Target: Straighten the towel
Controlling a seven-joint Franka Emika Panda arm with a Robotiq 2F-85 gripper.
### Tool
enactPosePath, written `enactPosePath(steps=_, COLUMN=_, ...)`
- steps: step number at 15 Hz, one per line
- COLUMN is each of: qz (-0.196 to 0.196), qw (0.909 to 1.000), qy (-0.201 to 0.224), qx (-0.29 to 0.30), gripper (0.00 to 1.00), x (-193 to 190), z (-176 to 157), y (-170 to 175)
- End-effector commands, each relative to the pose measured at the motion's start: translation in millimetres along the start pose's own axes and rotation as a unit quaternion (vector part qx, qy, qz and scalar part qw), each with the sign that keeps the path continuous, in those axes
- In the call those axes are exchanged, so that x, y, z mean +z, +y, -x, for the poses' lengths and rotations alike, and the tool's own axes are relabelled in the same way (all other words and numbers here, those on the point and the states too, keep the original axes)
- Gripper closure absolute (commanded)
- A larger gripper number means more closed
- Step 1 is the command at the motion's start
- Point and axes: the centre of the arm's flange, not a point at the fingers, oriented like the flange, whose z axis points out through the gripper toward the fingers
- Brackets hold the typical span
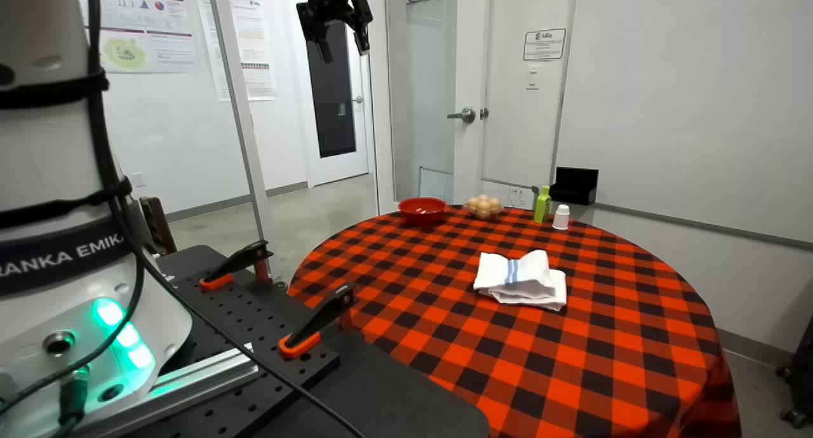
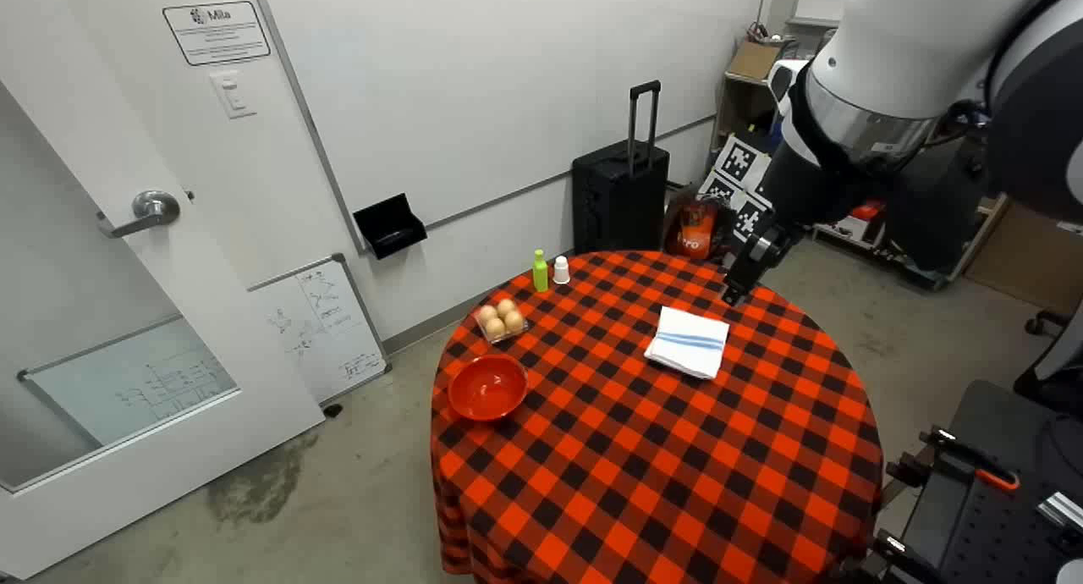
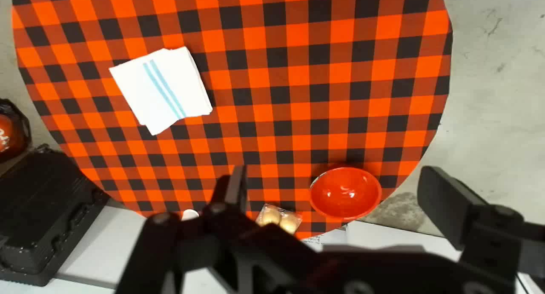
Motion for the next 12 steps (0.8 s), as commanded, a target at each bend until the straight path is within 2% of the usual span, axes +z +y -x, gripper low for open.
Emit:
enactPosePath(steps=1, qz=0.0, qw=1.0, qy=0.0, qx=0.0, gripper=0.0, x=0, z=0, y=0)
enactPosePath(steps=9, qz=0.01, qw=0.9993, qy=-0.034, qx=0.014, gripper=0.0, x=34, z=-1, y=29)
enactPosePath(steps=12, qz=0.049, qw=0.9976, qy=-0.048, qx=0.009, gripper=0.0, x=47, z=-7, y=42)
